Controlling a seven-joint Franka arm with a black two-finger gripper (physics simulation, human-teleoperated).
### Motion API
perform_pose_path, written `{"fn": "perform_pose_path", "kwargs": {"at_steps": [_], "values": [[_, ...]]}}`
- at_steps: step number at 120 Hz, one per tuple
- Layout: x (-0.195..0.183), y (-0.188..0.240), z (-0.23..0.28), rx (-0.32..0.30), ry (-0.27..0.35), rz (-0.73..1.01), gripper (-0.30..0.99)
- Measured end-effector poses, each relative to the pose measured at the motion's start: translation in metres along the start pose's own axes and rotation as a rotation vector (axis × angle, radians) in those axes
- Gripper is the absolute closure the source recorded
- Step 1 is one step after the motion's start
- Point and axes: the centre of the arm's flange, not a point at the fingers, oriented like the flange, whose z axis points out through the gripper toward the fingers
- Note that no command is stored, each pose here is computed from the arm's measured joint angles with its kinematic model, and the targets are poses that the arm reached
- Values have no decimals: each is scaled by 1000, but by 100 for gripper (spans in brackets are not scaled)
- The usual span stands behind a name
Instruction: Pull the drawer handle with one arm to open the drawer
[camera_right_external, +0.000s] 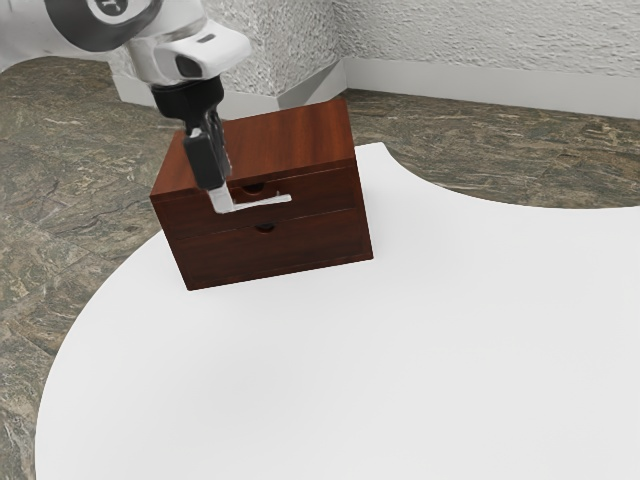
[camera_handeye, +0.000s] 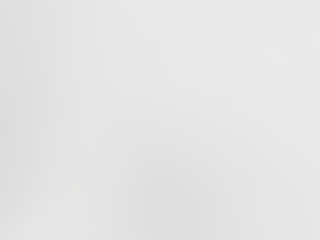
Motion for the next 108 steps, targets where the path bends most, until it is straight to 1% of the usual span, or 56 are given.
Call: {"fn": "perform_pose_path", "kwargs": {"at_steps": [12,33,41,52,70,86,108], "values": [[1,-8,10,-13,-10,-19,0],[2,-9,12,-16,-11,-32,0],[-6,-18,15,-11,-24,-59,0],[-15,-22,14,7,-45,-90,0],[-20,-22,18,36,-86,-86,0],[-23,-24,17,55,-99,-84,0],[-18,-40,34,156,-168,-64,1]]}}
